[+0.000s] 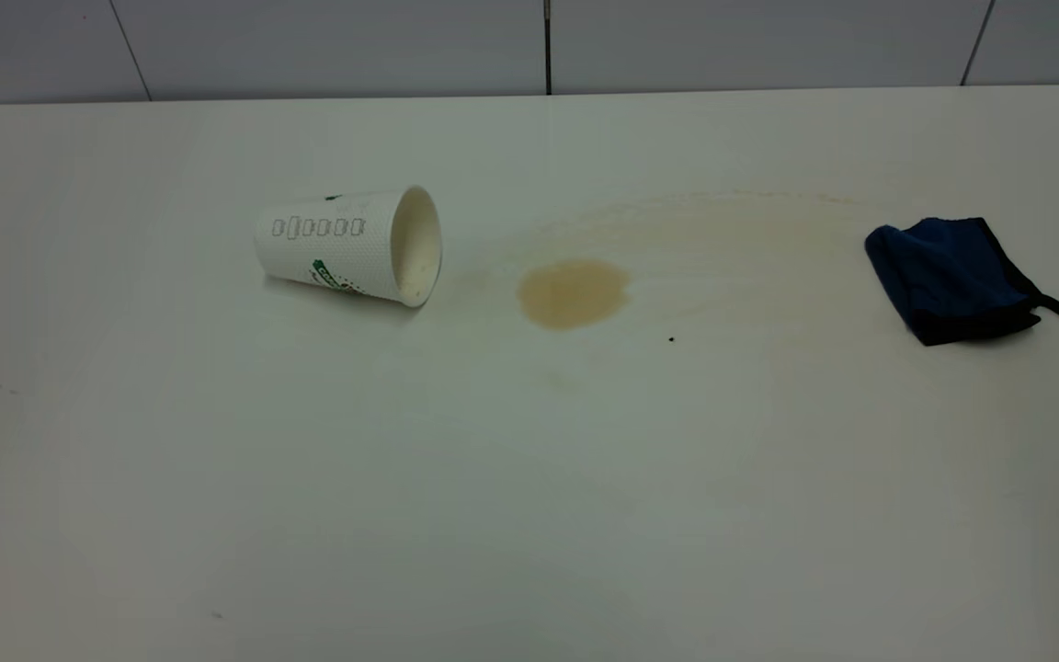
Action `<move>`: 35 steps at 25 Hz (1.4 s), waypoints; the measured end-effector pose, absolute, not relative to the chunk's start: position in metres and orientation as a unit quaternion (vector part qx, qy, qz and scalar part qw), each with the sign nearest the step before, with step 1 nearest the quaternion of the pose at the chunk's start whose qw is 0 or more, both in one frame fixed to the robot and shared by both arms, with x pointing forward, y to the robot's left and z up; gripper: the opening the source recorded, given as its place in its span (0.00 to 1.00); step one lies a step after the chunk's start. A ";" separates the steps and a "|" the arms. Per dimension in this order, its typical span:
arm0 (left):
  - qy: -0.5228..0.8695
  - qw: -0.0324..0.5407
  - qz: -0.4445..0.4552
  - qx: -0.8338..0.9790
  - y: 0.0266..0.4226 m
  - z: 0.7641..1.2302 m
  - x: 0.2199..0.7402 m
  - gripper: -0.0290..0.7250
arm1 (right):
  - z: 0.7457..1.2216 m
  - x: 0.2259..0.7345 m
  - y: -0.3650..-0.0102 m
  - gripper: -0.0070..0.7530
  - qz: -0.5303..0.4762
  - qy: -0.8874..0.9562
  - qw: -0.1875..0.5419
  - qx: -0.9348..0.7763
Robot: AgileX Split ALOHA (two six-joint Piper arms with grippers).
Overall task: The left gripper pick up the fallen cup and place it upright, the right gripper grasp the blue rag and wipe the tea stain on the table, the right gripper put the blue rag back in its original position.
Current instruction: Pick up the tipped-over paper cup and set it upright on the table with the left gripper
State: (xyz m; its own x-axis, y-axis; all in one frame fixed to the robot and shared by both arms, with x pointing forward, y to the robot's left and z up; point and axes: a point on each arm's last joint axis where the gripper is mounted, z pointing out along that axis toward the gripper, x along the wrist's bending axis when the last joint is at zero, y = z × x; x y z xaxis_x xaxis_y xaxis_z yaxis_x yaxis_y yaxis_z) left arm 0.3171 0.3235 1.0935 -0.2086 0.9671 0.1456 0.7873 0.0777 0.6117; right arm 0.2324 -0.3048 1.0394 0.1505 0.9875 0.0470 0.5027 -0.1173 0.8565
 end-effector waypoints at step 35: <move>0.496 -0.078 0.297 0.812 0.096 0.936 0.631 0.97 | 1.039 0.232 -0.305 0.77 0.336 0.558 0.360 0.667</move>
State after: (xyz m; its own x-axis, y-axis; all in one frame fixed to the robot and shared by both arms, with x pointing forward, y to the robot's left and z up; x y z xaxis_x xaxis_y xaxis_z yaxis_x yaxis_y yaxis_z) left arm 0.6307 0.0963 0.9357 0.3319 0.7590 0.5601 0.8512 -0.4969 0.1689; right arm 0.2324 -0.3048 1.0394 0.1505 0.9875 0.0470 0.5027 -0.1173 0.8565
